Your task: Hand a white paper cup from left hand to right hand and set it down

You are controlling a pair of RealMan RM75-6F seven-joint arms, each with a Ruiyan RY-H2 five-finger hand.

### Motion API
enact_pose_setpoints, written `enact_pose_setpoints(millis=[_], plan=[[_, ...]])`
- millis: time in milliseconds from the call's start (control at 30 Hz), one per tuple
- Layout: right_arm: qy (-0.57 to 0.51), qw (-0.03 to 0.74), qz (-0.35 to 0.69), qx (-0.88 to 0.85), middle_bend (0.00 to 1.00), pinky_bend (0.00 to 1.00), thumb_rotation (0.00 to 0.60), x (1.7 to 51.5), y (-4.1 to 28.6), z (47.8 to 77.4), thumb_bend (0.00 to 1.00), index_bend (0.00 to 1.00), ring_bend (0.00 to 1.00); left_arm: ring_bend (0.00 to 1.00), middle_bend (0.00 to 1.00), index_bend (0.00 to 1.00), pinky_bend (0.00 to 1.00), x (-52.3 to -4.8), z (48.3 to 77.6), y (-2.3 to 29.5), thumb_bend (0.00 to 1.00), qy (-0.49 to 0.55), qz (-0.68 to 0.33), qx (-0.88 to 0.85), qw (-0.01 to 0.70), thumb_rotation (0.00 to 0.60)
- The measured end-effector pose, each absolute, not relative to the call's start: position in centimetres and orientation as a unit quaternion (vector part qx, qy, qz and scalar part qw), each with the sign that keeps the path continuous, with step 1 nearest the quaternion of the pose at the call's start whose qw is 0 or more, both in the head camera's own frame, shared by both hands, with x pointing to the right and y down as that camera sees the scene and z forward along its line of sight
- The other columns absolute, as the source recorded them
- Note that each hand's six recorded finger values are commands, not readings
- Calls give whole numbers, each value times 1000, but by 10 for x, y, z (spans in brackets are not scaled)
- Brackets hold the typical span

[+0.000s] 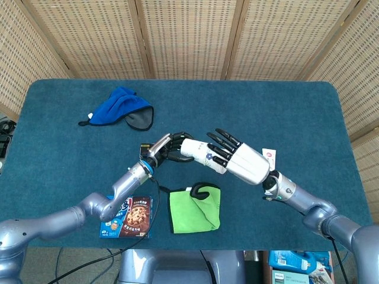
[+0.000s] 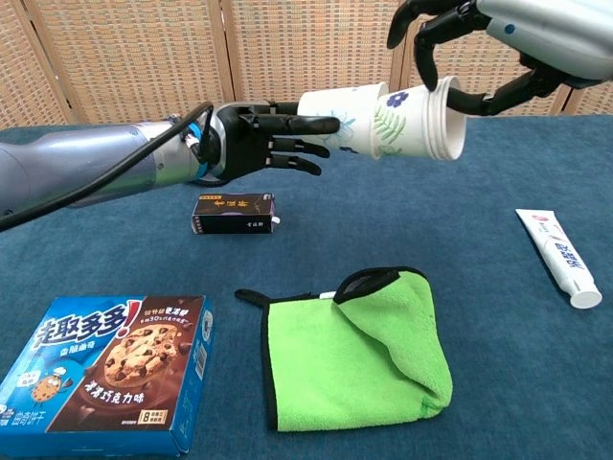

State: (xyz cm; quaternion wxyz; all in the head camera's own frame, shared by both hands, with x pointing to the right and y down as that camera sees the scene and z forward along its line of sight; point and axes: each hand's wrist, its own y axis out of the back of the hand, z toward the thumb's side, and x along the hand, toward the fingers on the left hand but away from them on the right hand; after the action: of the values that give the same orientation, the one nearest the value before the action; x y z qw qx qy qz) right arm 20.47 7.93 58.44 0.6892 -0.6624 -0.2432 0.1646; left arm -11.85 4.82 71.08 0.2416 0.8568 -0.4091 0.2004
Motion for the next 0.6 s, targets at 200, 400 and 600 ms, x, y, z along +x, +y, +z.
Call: enact_pose_setpoints(millis=[200, 400, 600], plan=[[-243, 700, 182, -646, 412, 219, 600, 234, 79, 577, 573, 637, 123, 453, 456, 464, 465, -161, 713, 30, 144, -441, 214, 843, 222, 600], [-212, 712, 220, -632, 413, 222, 600, 269, 85, 580, 574, 638, 123, 453, 457, 464, 465, -232, 703, 4, 144, -477, 244, 830, 153, 600], [-158, 725, 232, -629, 413, 230, 600, 278, 96, 590, 575, 638, 128, 453, 457, 464, 465, -304, 685, -11, 144, -488, 295, 820, 44, 600]])
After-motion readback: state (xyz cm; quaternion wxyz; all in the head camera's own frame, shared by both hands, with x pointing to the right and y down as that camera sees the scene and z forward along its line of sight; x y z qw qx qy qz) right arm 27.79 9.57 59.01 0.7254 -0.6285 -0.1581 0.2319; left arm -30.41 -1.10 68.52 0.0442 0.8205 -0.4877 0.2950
